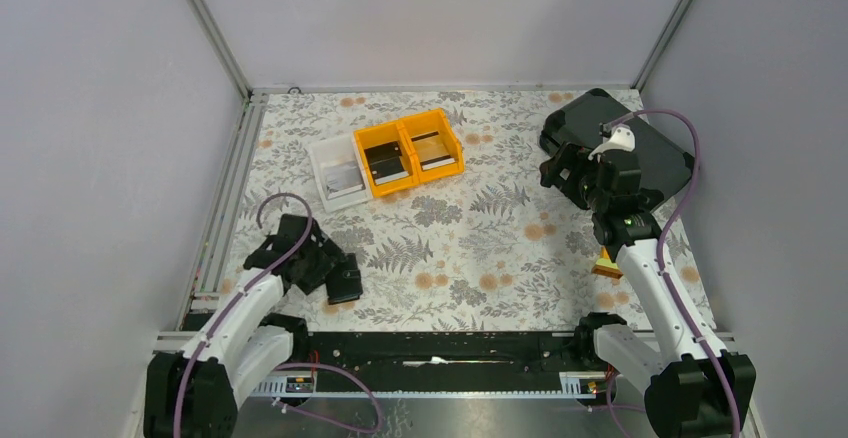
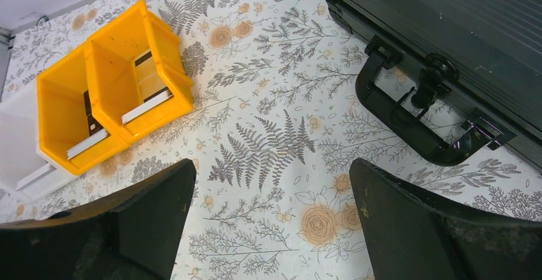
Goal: Put the credit cards into the card holder
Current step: Move the card holder to the center of the board.
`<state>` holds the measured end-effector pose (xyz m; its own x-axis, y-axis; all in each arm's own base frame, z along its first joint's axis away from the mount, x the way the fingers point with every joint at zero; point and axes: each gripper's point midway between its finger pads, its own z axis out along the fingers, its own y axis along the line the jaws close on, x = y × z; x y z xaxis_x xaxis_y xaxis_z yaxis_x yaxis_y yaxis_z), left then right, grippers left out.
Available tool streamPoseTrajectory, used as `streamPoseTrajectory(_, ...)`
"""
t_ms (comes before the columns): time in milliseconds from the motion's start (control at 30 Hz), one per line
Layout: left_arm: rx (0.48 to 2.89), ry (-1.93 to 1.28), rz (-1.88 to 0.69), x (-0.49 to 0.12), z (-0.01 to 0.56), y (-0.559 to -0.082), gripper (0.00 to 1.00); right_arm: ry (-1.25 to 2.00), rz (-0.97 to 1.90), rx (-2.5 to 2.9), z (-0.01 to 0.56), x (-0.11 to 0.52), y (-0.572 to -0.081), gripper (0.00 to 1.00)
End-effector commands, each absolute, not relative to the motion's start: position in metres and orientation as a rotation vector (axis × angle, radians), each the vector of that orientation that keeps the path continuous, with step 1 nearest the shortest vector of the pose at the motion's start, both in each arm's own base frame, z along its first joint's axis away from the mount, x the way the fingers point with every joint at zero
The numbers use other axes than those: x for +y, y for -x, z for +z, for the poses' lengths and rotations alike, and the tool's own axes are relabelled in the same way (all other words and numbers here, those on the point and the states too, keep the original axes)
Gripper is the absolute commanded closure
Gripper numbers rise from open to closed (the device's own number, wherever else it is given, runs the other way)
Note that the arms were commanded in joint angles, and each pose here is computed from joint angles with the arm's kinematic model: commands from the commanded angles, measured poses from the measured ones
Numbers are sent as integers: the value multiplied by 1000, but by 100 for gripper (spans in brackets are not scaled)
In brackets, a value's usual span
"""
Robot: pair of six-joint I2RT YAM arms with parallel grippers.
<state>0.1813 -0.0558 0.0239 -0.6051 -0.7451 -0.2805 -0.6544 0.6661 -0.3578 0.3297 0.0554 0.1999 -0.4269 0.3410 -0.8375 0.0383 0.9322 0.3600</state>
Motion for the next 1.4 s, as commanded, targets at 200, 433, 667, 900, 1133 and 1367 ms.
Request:
streamPoseTrajectory(200, 2529, 735, -515, -149, 40, -218, 28, -213, 480, 1959, 213, 76, -330, 4)
streamPoseTrajectory(433, 2522, 621, -634, -200, 48, -224, 30, -208, 633, 2037, 196, 98, -322, 8)
streamPoseTrajectory(667, 2409, 594, -682, -193, 66, -223, 22, -127, 818, 2177, 161, 159, -298, 10)
streamPoseTrajectory(900, 2459, 522, -686, -189, 55, -208, 20, -48, 1045, 2322, 117, 239, -253, 16)
streamPoseTrajectory(1133, 2493, 503, -592, -177, 38, -203, 28, -19, 1191, 2399, 93, 288, -215, 28)
streamPoseTrajectory(1367, 2486, 435, -779, -201, 34, -200, 38, -19, 1263, 2444, 70, 312, -204, 39)
